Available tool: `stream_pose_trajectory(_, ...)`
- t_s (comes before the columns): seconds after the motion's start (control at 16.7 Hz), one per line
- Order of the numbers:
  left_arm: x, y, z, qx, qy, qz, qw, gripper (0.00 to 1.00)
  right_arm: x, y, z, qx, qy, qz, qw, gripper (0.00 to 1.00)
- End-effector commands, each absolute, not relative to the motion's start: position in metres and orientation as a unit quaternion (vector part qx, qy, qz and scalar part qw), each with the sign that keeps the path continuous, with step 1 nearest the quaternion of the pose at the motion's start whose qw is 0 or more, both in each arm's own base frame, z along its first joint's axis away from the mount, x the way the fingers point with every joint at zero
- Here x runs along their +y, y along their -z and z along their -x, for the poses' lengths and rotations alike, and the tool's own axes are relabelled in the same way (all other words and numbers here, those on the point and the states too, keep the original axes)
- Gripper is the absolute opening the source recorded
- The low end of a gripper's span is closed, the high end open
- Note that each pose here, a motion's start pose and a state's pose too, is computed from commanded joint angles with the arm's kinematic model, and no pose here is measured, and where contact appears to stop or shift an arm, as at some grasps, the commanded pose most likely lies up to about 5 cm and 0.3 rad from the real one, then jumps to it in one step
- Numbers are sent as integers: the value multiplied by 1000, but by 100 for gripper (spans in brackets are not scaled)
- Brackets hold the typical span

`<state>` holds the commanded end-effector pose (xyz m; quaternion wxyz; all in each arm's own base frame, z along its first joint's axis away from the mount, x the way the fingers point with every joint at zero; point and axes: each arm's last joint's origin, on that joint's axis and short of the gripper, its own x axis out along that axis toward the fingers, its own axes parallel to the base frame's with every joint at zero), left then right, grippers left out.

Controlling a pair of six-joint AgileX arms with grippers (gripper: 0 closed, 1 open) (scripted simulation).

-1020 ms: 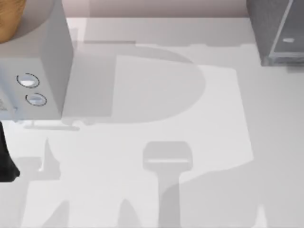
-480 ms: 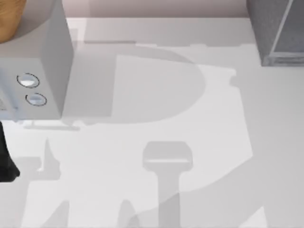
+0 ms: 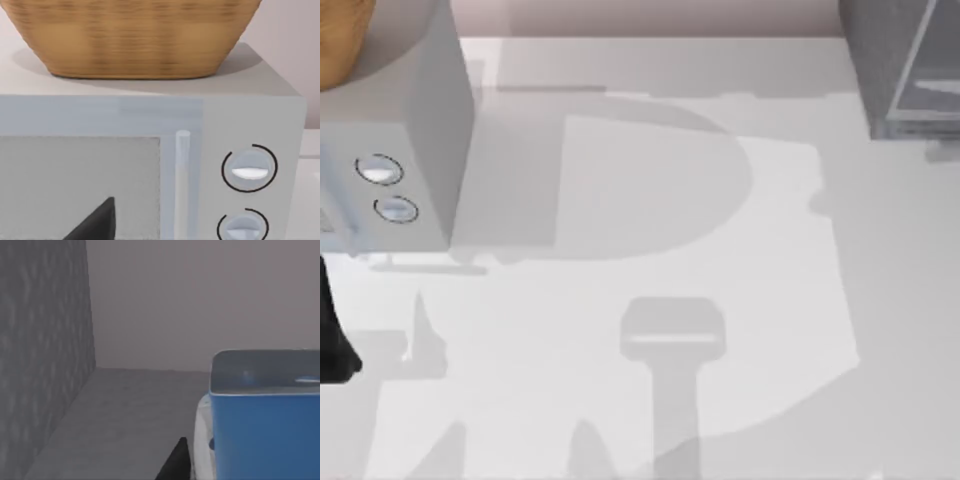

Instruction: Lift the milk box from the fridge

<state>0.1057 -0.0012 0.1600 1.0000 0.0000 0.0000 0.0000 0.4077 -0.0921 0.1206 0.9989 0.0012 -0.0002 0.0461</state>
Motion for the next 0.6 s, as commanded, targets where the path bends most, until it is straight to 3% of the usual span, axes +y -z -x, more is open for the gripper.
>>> stream_pose_trajectory(0.3, -1, -160, -106, 0, 0, 0, 1000, 100, -90, -118, -352, 6, -45, -3, 999, 0)
stream_pose_trajectory(0.6, -1, -160, -106, 0, 0, 0, 1000, 100, -88, -119, -346, 2, -48, -3, 999, 0)
